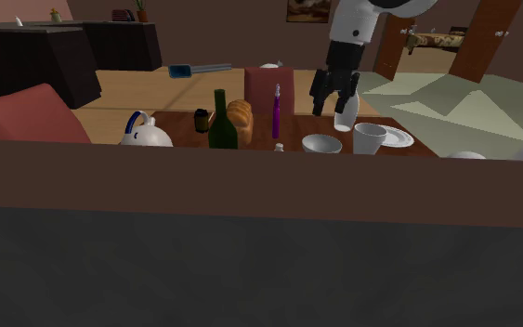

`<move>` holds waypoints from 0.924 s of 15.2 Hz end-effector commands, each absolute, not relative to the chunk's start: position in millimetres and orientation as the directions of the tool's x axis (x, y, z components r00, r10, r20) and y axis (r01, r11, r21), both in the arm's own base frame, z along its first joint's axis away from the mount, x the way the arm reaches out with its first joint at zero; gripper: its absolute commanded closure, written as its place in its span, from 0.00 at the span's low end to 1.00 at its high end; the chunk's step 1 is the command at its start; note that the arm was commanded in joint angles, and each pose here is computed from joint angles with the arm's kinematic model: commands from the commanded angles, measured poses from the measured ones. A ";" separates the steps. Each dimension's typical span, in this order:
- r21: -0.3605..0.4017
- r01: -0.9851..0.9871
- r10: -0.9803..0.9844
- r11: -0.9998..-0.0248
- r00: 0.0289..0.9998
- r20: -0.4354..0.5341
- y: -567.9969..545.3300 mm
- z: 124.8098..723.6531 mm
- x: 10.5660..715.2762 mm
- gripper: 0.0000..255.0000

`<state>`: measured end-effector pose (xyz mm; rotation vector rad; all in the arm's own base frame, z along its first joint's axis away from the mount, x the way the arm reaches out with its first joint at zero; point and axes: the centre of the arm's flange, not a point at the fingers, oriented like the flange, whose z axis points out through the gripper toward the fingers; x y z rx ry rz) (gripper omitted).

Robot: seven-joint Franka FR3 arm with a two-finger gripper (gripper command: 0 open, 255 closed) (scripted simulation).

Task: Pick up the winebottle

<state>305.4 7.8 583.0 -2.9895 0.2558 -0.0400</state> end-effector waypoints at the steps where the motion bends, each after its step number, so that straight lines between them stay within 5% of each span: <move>1: -0.142 -0.167 -0.171 -0.976 0.985 0.014 7.8 583.0 305.4 0.00; 14: -0.079 -0.006 -0.002 -0.997 0.999 -0.049 84.0 612.9 473.9 0.00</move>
